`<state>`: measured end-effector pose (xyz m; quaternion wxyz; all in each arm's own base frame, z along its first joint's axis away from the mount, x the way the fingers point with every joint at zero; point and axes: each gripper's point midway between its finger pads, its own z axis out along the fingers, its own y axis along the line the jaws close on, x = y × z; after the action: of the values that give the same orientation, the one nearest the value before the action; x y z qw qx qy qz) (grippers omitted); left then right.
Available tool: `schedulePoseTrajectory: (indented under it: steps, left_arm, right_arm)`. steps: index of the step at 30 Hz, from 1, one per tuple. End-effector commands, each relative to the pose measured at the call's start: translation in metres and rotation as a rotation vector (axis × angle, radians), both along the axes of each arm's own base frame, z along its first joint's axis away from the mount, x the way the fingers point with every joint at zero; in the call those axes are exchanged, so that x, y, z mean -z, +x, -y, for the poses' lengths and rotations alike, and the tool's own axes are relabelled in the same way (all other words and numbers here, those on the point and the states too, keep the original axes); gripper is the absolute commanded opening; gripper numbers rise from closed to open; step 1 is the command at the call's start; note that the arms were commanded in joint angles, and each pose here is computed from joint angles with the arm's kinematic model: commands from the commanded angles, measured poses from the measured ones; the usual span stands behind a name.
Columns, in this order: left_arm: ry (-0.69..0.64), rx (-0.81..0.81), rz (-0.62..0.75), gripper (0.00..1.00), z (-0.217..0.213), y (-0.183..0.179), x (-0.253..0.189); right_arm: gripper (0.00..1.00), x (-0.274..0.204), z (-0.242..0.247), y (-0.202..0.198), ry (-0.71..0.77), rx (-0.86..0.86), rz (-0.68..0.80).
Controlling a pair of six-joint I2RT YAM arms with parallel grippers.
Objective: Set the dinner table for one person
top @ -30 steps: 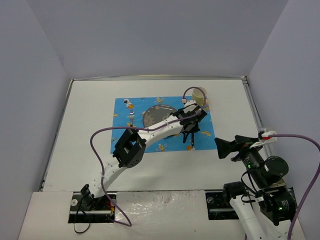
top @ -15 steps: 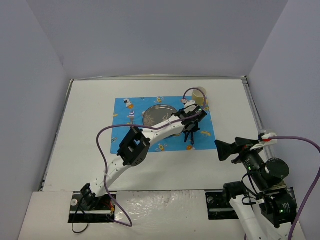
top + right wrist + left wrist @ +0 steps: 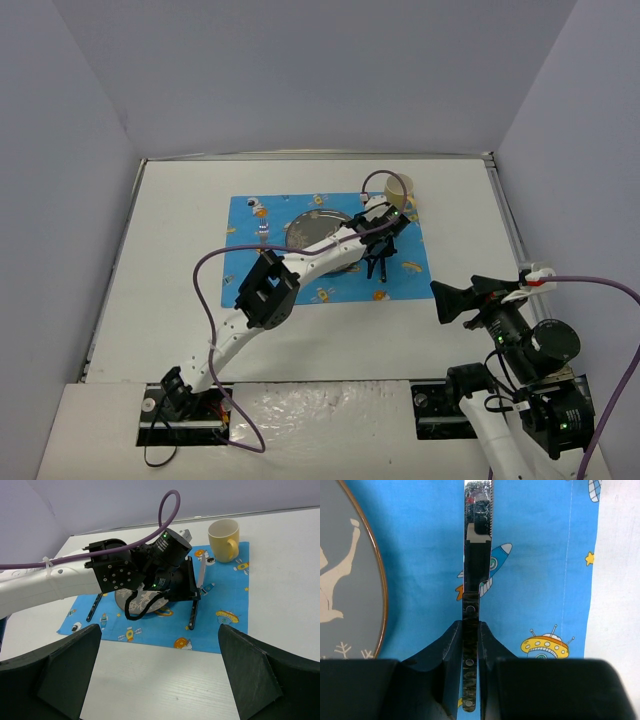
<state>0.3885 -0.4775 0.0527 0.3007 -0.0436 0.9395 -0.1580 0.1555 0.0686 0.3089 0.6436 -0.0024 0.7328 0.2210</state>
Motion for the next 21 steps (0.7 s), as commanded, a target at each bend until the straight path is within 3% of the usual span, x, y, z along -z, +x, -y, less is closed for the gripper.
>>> schedulePoseTrajectory:
  steps: [1,11,21]
  left_arm:
    - [-0.098,-0.016,0.092,0.00,0.013,0.022,-0.046]
    - [-0.088,-0.003,0.091,0.00,0.016,0.027,-0.035]
    - [-0.103,-0.002,0.098,0.11,0.016,0.030,-0.033]
  right_arm:
    - [1.00,-0.018,-0.001,0.003,0.010,-0.001,0.057]
    - [1.00,-0.013,-0.001,0.004,0.006,-0.001,0.047]
    - [1.00,-0.011,-0.001,0.004,0.006,0.000,0.044]
